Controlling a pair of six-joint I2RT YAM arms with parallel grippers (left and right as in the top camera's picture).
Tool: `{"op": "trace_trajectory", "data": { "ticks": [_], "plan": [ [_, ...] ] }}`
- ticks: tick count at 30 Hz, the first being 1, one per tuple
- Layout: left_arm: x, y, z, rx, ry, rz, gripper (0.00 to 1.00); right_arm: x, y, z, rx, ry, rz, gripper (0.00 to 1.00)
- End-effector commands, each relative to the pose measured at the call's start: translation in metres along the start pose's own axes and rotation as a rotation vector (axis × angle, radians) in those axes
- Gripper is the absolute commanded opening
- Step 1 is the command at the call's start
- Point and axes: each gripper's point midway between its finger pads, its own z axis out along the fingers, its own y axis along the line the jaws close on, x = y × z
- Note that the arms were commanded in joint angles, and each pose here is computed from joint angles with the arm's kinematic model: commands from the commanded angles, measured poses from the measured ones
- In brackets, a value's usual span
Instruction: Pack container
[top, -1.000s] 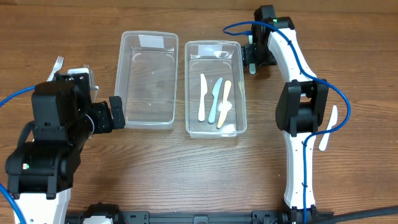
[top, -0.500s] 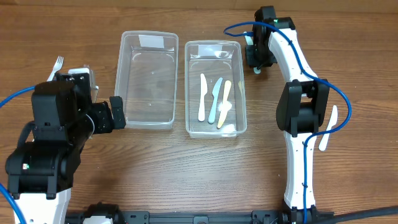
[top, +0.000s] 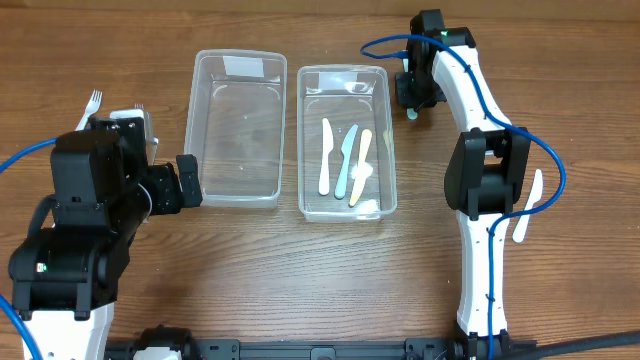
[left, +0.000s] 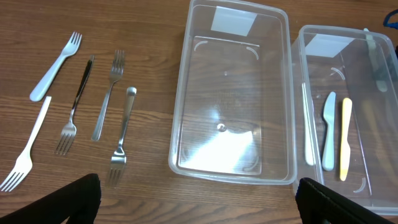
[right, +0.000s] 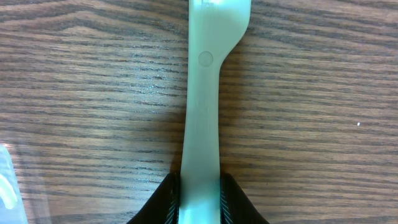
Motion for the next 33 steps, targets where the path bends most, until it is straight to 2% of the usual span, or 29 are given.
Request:
{"op": "trace_trajectory", "data": {
  "ticks": [1,6,9,13,17,19,23,27,33],
  "plan": [
    [-0.008,-0.003,-0.006,0.019,-0.025,0.002,1.0,0.021,0.0,0.025,-0.005,0.086,0.0,0.04],
    [-0.008,-0.003,-0.006,0.019,-0.026,0.002,1.0,0.013,0.0,0.003,-0.005,0.066,0.004,0.04],
    [-0.008,-0.003,-0.006,0.019,-0.026,0.002,1.0,-0.005,-0.003,-0.044,0.007,-0.022,0.014,0.04],
    [-0.008,-0.003,-0.006,0.019,-0.025,0.002,1.0,-0.021,-0.007,-0.137,0.016,-0.185,0.019,0.04],
    [-0.008,-0.003,-0.006,0.019,-0.027,0.002,1.0,-0.002,0.012,-0.22,-0.012,-0.273,0.049,0.04],
    [-0.009,-0.003,-0.006,0.02,-0.032,0.002,1.0,0.03,0.038,-0.252,-0.042,-0.246,0.08,0.04],
    [-0.013,-0.004,-0.006,0.022,-0.048,0.003,1.0,0.062,0.107,-0.254,-0.133,-0.164,0.024,0.04],
    [-0.013,-0.004,-0.006,0.021,-0.045,0.004,1.0,0.088,0.146,-0.223,-0.097,-0.066,-0.011,0.04],
    [-0.012,-0.004,-0.006,0.021,-0.043,0.004,1.0,0.104,0.15,-0.17,-0.05,0.04,-0.018,0.04]
  ]
}}
